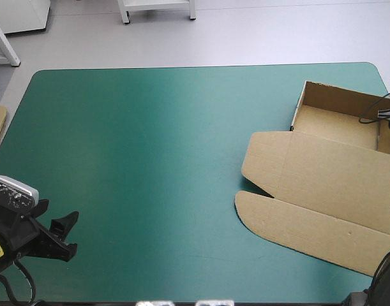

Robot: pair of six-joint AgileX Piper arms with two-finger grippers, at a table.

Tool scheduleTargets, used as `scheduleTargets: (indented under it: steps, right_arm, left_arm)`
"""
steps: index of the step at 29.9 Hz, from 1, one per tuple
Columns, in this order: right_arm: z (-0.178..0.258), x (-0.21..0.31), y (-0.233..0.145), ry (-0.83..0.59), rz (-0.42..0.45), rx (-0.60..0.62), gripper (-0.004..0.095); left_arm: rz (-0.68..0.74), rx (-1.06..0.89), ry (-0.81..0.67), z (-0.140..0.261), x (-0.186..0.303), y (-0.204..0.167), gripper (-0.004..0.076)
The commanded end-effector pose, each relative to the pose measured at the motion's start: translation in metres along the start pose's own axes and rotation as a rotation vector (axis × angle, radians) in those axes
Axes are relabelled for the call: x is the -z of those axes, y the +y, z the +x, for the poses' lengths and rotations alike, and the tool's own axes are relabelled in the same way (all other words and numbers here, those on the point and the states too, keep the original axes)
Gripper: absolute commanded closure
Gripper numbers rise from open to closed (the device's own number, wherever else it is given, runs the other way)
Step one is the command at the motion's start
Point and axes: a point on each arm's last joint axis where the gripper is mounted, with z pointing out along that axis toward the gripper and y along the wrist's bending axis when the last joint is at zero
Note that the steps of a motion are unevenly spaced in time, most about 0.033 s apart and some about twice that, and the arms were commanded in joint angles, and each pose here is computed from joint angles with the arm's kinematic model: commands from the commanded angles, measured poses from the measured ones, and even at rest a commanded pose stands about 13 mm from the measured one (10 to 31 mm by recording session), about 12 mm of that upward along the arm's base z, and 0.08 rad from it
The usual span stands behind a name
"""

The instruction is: Fold the box

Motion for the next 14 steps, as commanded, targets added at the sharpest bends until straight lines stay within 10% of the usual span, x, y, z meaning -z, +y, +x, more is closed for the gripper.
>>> scheduleTargets:
  steps: [1,14]
  right_arm:
    - [-0.006,0.051,-0.015,-0.129,0.024,-0.038,0.0192]
    - [0.028,0.181,0.025,-0.252,-0.188,-0.012,0.0238]
  left_arm:
    - [-0.003,-0.002,-0.069,-0.01,0.003,0.001,0.0269]
    - [-0.087,-0.027,-0.102,-0.014,0.003,0.008,0.0269]
